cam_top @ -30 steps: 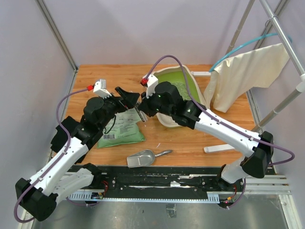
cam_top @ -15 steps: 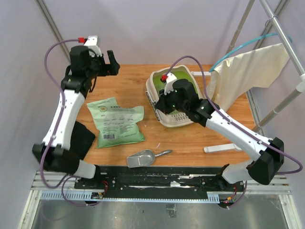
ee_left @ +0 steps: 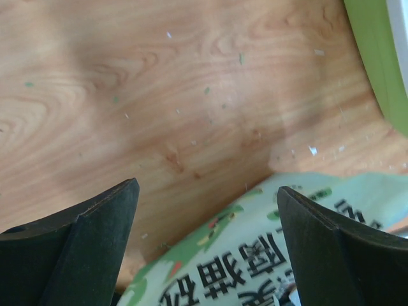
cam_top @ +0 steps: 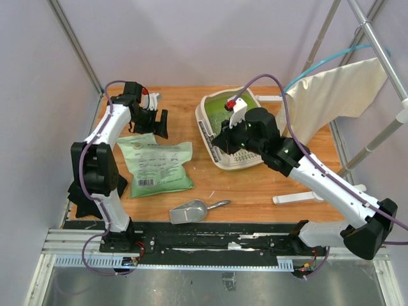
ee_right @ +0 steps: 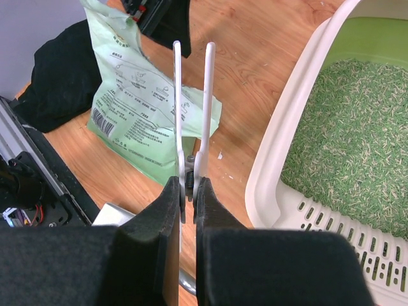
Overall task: Fill the litter box with clean litter
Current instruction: Clamp the cat litter bag at the center of the board.
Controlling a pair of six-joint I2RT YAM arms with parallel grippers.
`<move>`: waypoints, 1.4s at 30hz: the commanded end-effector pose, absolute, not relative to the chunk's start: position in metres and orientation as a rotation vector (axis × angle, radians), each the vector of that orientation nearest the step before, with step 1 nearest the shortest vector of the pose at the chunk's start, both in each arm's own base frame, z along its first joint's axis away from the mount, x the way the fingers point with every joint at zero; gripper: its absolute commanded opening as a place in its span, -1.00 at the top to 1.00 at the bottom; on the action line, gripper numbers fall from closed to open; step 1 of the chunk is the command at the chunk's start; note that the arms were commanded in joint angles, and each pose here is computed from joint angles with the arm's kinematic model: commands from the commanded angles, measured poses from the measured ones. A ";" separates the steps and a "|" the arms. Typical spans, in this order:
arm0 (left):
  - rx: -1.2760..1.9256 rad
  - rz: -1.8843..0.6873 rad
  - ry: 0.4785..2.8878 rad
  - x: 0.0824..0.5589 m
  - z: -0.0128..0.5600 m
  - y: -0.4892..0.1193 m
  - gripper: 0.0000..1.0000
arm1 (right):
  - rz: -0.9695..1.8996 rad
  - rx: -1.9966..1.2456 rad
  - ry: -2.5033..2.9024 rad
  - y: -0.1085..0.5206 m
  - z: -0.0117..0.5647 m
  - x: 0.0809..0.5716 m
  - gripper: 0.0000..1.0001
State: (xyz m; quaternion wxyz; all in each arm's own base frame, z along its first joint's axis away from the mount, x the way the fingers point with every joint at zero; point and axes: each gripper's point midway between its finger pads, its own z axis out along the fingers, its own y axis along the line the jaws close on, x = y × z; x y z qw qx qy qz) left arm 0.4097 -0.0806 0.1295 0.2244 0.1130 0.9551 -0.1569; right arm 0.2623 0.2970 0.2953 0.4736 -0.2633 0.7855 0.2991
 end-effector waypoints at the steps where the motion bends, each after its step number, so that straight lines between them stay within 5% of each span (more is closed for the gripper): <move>1: 0.457 -0.545 2.622 0.370 0.143 -0.088 -0.86 | 0.726 -0.671 1.914 0.294 0.294 0.260 0.99; 19: 0.360 -0.515 2.637 0.307 0.114 -0.081 -0.79 | 0.757 -0.745 1.916 0.315 0.290 0.268 0.98; 32: 0.284 -0.455 2.192 0.386 0.240 -0.087 -0.96 | 0.743 -0.744 1.919 0.315 0.288 0.271 0.98; 42: 0.205 -0.339 2.417 0.421 0.160 -0.082 -0.70 | 0.743 -0.729 1.918 0.311 0.289 0.269 0.98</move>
